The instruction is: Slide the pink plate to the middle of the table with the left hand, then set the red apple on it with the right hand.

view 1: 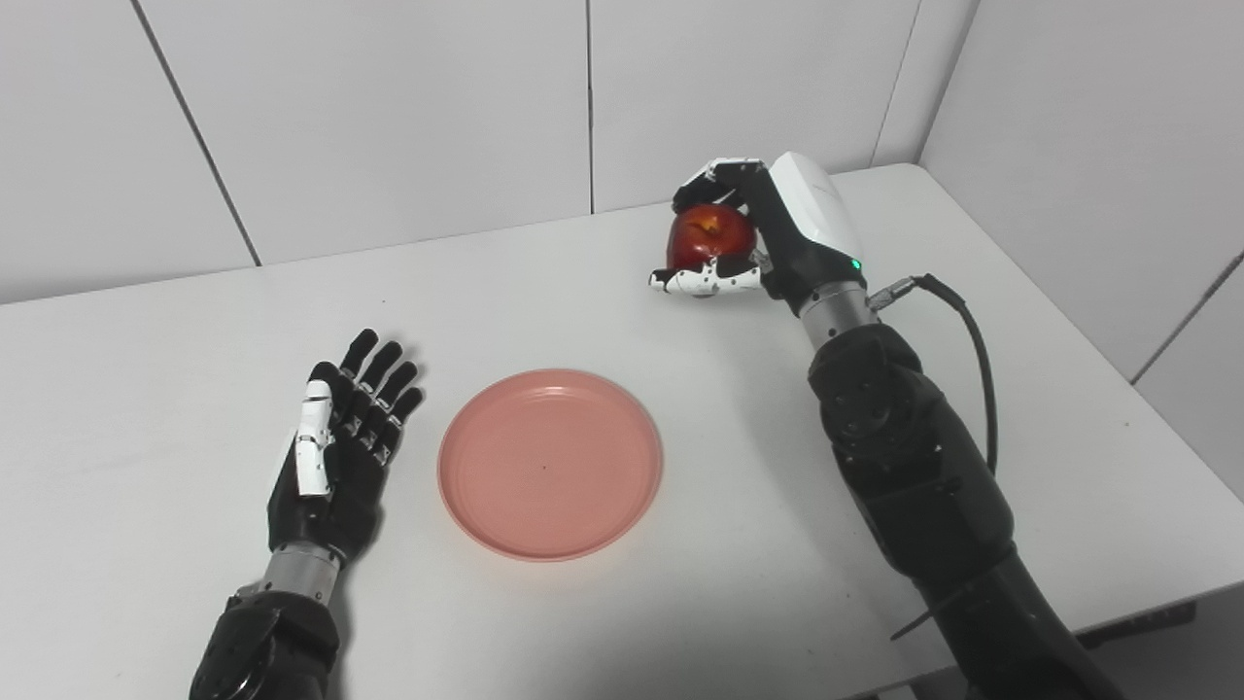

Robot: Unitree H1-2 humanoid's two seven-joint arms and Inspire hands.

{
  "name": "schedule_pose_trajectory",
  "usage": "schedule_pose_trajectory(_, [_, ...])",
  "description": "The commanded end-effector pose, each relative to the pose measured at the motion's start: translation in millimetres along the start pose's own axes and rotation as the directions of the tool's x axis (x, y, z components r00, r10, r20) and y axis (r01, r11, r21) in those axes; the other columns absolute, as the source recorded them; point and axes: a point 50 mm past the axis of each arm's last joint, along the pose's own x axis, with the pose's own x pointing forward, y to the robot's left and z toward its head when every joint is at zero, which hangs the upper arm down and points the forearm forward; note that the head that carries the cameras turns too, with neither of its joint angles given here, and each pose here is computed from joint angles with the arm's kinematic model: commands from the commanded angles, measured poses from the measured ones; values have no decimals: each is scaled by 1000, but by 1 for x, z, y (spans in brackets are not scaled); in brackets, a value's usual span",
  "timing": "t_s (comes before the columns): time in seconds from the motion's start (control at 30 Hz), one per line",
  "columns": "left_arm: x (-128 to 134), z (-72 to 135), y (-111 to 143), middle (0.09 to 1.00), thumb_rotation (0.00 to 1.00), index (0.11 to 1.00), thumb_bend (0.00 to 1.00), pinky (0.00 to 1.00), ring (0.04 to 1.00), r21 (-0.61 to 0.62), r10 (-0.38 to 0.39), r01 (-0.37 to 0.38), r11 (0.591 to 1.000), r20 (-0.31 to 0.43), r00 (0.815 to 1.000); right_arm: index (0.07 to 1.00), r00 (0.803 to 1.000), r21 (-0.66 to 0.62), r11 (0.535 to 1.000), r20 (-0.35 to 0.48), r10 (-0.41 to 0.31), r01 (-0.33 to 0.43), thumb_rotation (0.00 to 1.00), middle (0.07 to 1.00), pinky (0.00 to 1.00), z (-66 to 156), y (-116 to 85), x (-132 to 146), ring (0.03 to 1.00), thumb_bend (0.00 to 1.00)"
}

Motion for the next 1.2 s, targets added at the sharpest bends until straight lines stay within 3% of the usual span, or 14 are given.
schedule_pose_trajectory(0.0, [-6,-13,-4,940,1000,921,394,944,933,-5,27,-27,1000,-53,998,487,992,-2,998,114,-56,57,123,464,269,24,-12,10,360,512])
schedule_pose_trajectory(0.1, [-6,-14,-8,943,1000,924,396,951,936,-7,28,-28,1000,-48,998,486,987,22,1000,162,-26,22,122,479,350,34,1,9,416,512])
schedule_pose_trajectory(0.5, [-4,-15,-19,943,1000,927,395,957,936,-17,46,-47,999,-37,998,487,977,47,996,205,63,-74,125,490,327,64,49,-2,411,514])
schedule_pose_trajectory(0.8, [-3,-14,-24,936,1000,922,390,951,929,-17,65,-66,998,-28,997,487,971,68,985,191,144,-159,125,489,321,62,82,-12,401,515])
schedule_pose_trajectory(1.17, [-3,-13,-26,927,1000,918,390,930,918,-14,86,-86,996,-22,996,488,963,77,969,151,221,-235,125,494,323,51,106,-27,408,514])
